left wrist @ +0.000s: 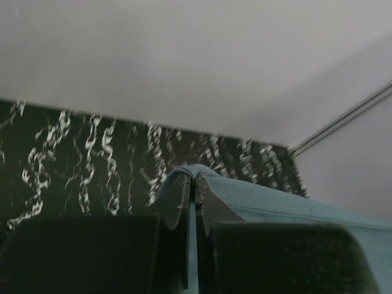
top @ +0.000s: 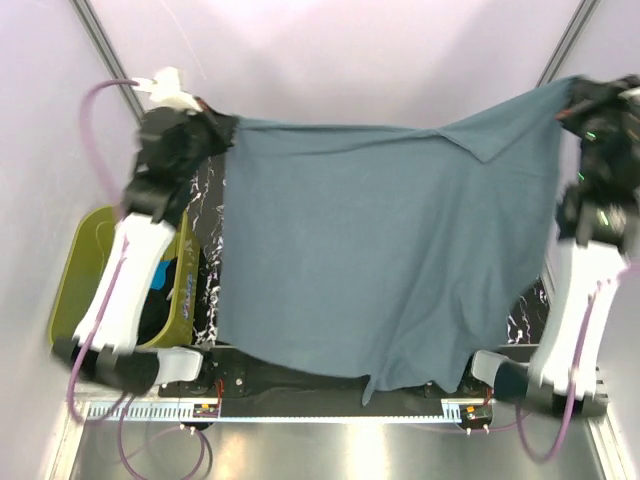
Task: Fold and stack the t-shirts
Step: Flatten the tshirt out
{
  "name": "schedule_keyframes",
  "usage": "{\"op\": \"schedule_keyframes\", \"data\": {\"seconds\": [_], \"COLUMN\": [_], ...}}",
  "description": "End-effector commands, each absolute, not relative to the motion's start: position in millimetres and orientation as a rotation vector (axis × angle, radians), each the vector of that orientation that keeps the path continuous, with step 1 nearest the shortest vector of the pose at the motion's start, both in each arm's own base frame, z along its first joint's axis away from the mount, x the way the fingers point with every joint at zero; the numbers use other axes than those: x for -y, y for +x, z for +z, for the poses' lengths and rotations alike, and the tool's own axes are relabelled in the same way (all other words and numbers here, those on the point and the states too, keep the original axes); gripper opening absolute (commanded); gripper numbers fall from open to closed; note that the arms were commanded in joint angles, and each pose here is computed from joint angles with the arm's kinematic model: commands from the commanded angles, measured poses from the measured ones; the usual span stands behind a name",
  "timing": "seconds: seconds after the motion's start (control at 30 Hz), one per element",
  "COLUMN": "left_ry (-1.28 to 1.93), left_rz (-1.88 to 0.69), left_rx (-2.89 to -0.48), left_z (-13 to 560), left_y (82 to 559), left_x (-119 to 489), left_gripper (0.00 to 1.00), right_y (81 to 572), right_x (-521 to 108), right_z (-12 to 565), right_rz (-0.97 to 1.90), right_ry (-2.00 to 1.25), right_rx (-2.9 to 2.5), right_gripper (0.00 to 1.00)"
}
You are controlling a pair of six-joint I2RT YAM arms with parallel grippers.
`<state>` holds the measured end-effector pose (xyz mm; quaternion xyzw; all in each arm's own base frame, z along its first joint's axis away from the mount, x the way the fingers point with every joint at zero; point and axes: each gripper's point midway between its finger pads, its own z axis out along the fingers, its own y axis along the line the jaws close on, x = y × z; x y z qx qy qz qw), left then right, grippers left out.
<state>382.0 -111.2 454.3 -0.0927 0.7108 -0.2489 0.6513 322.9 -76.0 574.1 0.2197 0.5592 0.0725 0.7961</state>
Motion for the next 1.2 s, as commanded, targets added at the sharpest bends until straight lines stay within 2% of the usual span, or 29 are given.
{"op": "schedule_keyframes", "data": {"seconds": [0.0, 0.07, 0.13, 0.17, 0.23, 0.27, 0.33, 0.37, 0.6, 0.7, 0.83, 1.03, 1.17], "left_ry": [-0.245, -0.255, -0.261, -0.269, -0.263, -0.263, -0.242, -0.256, -0.293, -0.288, -0.268, -0.177, -0.086], "left_rz": [-0.48, -0.43, -0.422, -0.406, -0.41, -0.387, -0.37, -0.352, -0.348, -0.373, -0.428, -0.507, -0.547], "left_rx": [-1.618, -1.733, -1.784, -1.863, -1.903, -1.97, -1.975, -2.043, -2.007, -2.002, -1.928, -1.728, -1.556], "left_z": [418.1, 359.7, 326.0, 282.2, 255.9, 213.7, 197.9, 159.3, 153.0, 162.6, 210.1, 333.1, 433.5], "left_y": [437.4, 474.5, 500.5, 520.6, 544.1, 560.1, 584.4, 595.6, 635.3, 635.9, 630.9, 601.2, 551.6], "left_x": [108.3, 112.4, 115.7, 119.0, 122.1, 124.4, 122.4, 120.3, 92.4, 91.5, 97.9, 105.9, 112.0], "left_gripper": [0.0, 0.0, 0.0, 0.0, 0.0, 0.0, 0.0, 0.0, 0.0, 0.0, 0.0, 0.0, 0.0], "right_y": [404.7, 455.3, 486.3, 513.7, 542.0, 564.3, 584.1, 598.9, 627.1, 628.6, 631.2, 603.3, 551.6], "right_x": [92.5, 101.3, 104.3, 109.5, 110.0, 113.2, 111.6, 112.8, 88.8, 90.2, 87.6, 81.1, 74.2], "right_z": [522.9, 465.8, 429.5, 383.2, 353.3, 307.9, 276.5, 253.0, 212.8, 225.9, 281.9, 403.1, 494.4], "right_rz": [0.199, 0.226, 0.255, 0.267, 0.294, 0.3, 0.325, 0.331, 0.353, 0.357, 0.382, 0.363, 0.341], "right_ry": [0.479, 0.498, 0.495, 0.521, 0.503, 0.518, 0.505, 0.507, 0.435, 0.453, 0.452, 0.388, 0.355], "right_rx": [-1.263, -1.367, -1.417, -1.496, -1.536, -1.613, -1.671, -1.706, -1.817, -1.792, -1.712, -1.531, -1.386], "right_gripper": [0.0, 0.0, 0.0, 0.0, 0.0, 0.0, 0.0, 0.0, 0.0, 0.0, 0.0, 0.0, 0.0]}}
